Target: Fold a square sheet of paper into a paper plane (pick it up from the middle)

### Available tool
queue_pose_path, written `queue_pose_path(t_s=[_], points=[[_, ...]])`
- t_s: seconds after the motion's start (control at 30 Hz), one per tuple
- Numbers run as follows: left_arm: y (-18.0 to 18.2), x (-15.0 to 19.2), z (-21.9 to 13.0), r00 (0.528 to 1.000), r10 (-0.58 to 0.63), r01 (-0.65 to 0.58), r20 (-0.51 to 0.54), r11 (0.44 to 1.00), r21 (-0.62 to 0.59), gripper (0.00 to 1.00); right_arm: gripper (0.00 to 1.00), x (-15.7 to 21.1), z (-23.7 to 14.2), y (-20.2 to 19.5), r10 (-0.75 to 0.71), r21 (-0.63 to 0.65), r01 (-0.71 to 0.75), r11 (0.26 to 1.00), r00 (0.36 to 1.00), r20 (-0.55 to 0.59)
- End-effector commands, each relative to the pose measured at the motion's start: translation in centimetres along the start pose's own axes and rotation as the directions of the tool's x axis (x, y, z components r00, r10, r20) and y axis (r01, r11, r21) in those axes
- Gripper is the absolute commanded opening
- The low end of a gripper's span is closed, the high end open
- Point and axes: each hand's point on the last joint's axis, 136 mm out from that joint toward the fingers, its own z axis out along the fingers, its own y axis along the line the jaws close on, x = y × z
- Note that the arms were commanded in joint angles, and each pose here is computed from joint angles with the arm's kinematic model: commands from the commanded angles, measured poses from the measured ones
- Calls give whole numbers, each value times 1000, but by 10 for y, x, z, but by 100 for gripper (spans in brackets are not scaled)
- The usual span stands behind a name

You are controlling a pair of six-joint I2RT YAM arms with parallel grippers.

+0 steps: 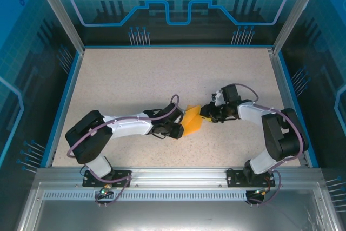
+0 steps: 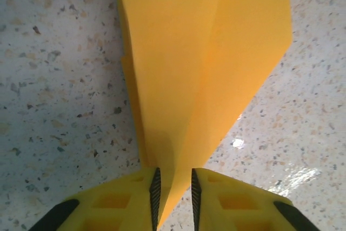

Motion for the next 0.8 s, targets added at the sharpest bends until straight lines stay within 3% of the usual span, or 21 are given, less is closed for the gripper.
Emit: queue_pose_path(t_s=[0.0, 0.37, 0.6, 0.77], points=[[-2, -6, -16, 1000, 22, -22, 4, 1000, -6, 30, 34, 7, 9, 16, -12, -59, 10, 998, 1000, -22], [5, -10, -19, 1000, -11, 11, -5, 1000, 10, 40, 42, 18, 37, 22, -23, -57, 19, 998, 997, -78], [13, -12, -9, 999, -45, 46, -7, 998, 37, 39, 44, 18, 49, 24, -21, -43, 17, 999, 996, -87], [19, -10, -2, 998, -63, 63, -10, 997, 46, 32, 45, 17, 52, 32, -32, -62, 27, 998, 996, -85]])
